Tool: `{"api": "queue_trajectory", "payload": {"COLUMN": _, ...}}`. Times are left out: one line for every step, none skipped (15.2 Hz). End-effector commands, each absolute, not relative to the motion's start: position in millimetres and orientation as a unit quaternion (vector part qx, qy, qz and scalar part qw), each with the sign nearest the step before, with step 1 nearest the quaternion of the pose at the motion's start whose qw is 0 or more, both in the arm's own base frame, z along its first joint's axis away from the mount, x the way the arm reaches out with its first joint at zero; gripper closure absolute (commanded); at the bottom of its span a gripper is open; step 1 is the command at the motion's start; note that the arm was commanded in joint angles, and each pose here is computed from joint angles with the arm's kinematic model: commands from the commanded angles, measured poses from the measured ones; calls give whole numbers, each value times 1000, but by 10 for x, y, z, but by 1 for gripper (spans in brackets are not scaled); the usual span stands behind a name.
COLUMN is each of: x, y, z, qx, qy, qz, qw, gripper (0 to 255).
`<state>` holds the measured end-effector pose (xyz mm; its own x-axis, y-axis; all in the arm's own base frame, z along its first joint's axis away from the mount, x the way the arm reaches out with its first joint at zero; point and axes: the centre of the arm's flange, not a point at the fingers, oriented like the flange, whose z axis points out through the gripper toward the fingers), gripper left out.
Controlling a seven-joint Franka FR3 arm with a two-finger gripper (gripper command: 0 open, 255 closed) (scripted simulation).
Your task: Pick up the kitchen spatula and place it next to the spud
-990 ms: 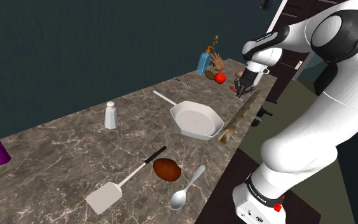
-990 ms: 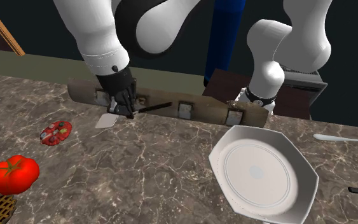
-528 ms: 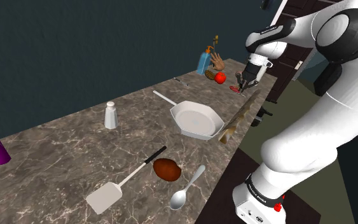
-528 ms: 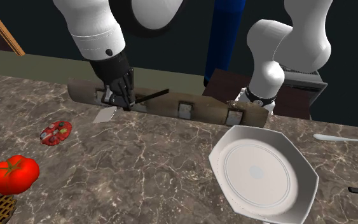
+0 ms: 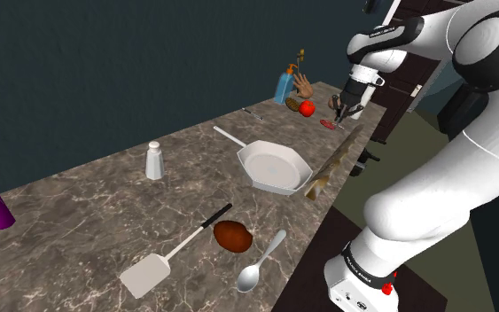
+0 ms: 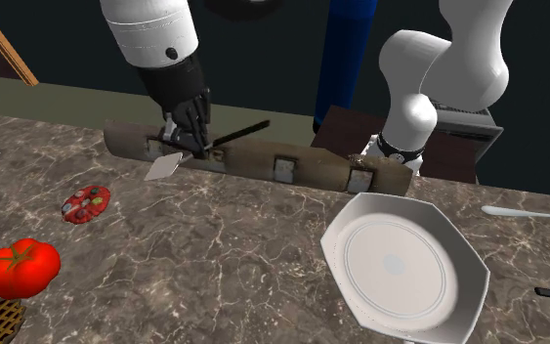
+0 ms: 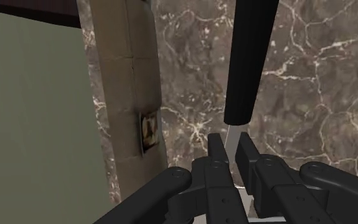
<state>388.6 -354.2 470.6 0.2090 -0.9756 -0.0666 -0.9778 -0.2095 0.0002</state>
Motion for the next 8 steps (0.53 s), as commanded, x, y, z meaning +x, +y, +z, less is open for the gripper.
{"api": "queue_trajectory", "payload": {"x": 3866, "y": -3308, "z": 4704, "qx": -777, "qy": 629, "qz": 26, "qw": 21, "gripper": 255}}
{"api": "queue_trajectory", "payload": {"x": 3852, "y": -3176, "z": 4705, "qx": -777, "qy": 629, "qz": 26, "qw": 21, "gripper": 255}}
{"api": "queue_trajectory", "payload": {"x": 3838, "y": -3045, "z": 4705, "qx": -777, "qy": 629, "qz": 26, "qw": 21, "gripper": 255}}
{"api": "queue_trajectory", "payload": {"x": 3825, "y": -2914, "z": 4705, "qx": -777, "qy": 629, "qz": 26, "qw": 21, "gripper": 255}}
{"api": "queue_trajectory", "payload": {"x": 3811, "y": -2782, "z": 4705, "qx": -777, "qy": 629, "qz": 26, "qw": 21, "gripper": 255}}
{"api": "queue_trajectory", "payload": {"x": 3797, "y": -2651, "z": 4705, "qx": -777, "qy": 629, "qz": 26, "qw": 21, "gripper": 255}}
{"api": "queue_trajectory", "payload": {"x": 3783, "y": -2520, "z": 4705, "qx": -777, "qy": 629, "qz": 26, "qw": 21, "gripper": 255}}
{"api": "queue_trajectory", "payload": {"x": 3770, "y": -2389, "z": 4705, "qx": -777, "qy": 629, "qz": 26, "qw": 21, "gripper": 255}}
